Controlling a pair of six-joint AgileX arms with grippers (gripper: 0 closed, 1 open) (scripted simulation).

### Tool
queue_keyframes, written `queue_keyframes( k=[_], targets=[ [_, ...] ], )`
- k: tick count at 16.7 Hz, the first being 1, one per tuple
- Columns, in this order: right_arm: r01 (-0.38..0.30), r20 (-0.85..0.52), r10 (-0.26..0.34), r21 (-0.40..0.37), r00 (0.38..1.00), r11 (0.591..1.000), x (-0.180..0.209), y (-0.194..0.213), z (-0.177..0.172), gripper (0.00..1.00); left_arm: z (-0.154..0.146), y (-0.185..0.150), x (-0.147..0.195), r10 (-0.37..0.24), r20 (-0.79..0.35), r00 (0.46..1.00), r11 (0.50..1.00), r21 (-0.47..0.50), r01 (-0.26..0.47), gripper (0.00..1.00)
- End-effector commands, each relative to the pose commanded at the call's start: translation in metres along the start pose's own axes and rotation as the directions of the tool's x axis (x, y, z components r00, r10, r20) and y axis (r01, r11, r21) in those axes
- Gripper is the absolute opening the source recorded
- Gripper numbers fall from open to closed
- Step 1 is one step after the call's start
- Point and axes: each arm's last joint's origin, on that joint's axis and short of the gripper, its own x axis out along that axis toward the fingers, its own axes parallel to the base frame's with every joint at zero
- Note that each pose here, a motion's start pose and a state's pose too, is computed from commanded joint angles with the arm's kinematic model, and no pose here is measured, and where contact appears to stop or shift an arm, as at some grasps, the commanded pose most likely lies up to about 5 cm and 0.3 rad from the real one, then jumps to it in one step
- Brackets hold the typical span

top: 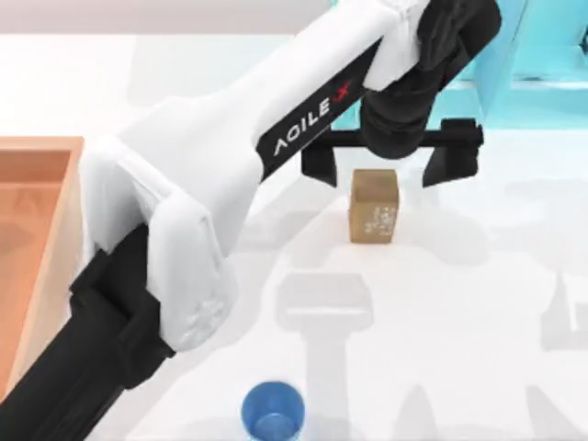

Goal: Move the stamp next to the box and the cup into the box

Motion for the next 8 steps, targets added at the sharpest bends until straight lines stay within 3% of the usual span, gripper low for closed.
queue_keyframes(
  k=[5,8],
  targets=[
    [0.000,0.000,0.000,0.000,1.000,1.000,0.000,0.000,0.000,1.00,-0.003,-0.001,0.050,0.012,-0.013,1.000,1.000,0.002,-0.012,1.00],
    [0.000,0.000,0.000,0.000,1.000,1.000,0.000,0.000,0.000,1.00,-0.004,0.000,0.060,0.007,-0.007,1.000,1.000,0.001,-0.007,1.00]
  ],
)
